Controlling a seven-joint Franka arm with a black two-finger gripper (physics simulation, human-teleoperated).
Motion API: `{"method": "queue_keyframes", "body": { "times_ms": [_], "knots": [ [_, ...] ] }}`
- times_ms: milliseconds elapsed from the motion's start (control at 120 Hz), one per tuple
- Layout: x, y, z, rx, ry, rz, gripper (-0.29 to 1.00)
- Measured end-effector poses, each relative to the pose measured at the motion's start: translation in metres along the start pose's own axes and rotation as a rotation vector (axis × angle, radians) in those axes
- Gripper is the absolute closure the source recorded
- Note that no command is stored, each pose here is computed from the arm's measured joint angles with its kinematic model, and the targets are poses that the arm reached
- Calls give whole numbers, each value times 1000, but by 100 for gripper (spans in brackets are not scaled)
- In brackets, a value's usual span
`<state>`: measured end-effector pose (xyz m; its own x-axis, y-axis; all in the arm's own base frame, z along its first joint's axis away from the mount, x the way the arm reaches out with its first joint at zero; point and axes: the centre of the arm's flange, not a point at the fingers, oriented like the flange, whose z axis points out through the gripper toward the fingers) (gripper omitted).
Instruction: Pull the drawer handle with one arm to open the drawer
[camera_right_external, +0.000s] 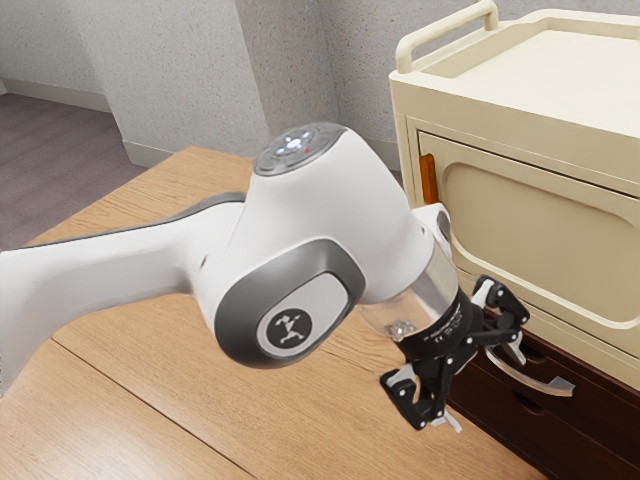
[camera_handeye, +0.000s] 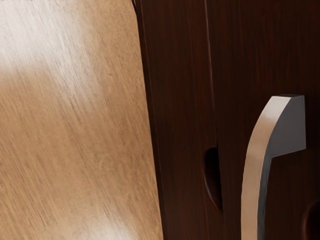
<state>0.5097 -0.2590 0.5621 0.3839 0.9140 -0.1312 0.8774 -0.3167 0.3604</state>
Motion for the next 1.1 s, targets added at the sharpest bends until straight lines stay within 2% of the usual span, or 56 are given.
{"method": "queue_keyframes", "body": {
  "times_ms": [333, 508, 692, 917, 1100],
  "knots": [
    [0, 4, 13, 5, 10, 17, 1],
    [0, 5, 13, 3, 11, 21, 25],
    [-1, 4, 14, 4, 10, 27, 43],
    [0, 3, 15, 6, 0, 21, 55],
    [0, 2, 15, 9, -3, 21, 59]
  ]
}}
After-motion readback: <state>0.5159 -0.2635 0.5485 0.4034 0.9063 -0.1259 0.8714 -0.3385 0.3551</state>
